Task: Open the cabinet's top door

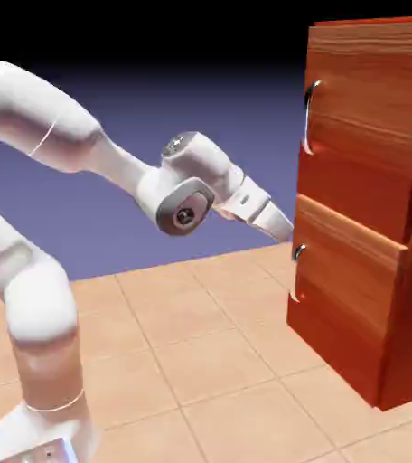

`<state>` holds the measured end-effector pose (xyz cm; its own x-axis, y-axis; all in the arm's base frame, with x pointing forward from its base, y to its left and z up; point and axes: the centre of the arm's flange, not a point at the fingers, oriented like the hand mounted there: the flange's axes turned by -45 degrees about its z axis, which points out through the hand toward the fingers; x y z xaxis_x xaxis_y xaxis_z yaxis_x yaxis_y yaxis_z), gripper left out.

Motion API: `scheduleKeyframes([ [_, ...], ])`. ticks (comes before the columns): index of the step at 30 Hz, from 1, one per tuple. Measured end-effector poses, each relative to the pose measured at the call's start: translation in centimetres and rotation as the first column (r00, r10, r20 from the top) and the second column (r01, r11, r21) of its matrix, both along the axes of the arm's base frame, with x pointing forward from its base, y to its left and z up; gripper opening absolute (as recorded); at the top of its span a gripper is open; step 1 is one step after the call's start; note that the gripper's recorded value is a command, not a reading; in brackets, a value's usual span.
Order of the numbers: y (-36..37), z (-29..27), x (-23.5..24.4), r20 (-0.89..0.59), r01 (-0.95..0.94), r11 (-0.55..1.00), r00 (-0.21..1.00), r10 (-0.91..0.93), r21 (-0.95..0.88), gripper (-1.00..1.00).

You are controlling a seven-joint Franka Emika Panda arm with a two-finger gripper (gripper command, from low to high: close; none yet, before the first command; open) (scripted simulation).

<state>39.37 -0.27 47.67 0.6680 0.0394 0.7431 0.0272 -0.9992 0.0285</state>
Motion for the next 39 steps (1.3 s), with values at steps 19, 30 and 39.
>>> scheduleKeyframes([
  [19,-2.4,10.4,0.5,0.287,0.064,0.998,0.955,-0.068,0.023,0.00],
  [30,-1.0,13.7,0.4,0.431,0.077,0.997,0.899,-0.081,0.027,0.00],
  [39,1.5,14.7,0.9,0.526,0.079,0.997,0.847,-0.081,0.027,0.00],
])
